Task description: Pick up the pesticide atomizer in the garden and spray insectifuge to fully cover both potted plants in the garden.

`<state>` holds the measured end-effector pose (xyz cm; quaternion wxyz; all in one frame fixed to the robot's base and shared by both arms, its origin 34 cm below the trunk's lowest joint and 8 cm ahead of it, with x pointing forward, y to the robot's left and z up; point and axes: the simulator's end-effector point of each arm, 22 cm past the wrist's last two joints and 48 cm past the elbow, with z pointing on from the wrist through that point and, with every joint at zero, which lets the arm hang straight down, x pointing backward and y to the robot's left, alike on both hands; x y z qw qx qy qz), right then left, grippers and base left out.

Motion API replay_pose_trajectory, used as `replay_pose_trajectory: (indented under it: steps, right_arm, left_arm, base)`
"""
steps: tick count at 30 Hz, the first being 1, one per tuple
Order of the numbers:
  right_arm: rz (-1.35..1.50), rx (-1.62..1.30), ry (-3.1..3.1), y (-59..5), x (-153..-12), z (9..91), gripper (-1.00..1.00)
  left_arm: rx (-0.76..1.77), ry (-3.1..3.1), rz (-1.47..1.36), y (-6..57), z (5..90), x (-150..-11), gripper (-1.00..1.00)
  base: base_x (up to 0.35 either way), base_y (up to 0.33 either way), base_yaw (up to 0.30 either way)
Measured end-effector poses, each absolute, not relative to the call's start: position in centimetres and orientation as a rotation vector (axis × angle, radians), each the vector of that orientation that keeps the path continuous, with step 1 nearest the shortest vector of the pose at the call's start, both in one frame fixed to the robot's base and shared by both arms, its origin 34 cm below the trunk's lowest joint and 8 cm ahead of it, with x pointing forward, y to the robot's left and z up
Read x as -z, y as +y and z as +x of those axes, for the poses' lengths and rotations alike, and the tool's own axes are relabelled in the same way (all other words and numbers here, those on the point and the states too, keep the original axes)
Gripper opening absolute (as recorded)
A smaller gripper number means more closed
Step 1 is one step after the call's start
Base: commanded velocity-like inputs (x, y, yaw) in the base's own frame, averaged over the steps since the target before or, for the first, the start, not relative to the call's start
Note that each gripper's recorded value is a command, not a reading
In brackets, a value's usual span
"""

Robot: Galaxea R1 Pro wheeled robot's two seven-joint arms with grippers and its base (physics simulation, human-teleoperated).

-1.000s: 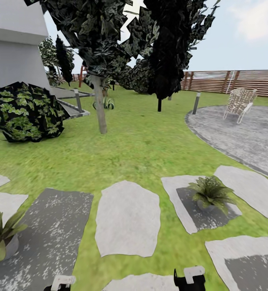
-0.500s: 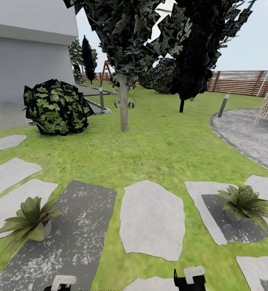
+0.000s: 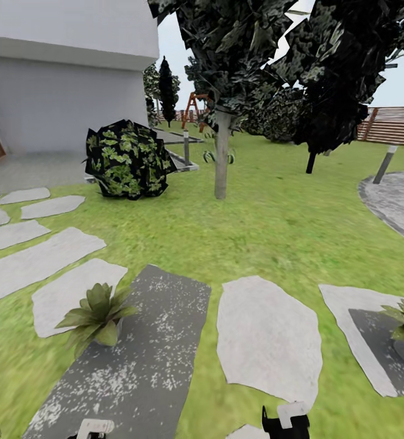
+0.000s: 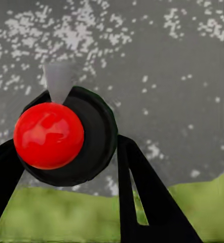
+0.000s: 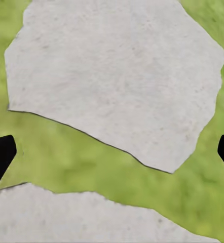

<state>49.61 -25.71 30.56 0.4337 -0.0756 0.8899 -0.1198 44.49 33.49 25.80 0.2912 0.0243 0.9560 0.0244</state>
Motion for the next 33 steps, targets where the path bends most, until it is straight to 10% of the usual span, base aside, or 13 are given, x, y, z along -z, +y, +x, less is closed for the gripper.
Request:
replay_pose_trajectory:
  steps: [33]
  right_arm:
    - [-0.192, 0.298, 2.216, -25.72, -30.58, 49.62, 1.00]
  left_arm:
    - [-0.065, 2.550, 0.065, 33.48, 44.41, -25.77, -1.00]
  base:
    - [0.103, 0.303, 0.060]
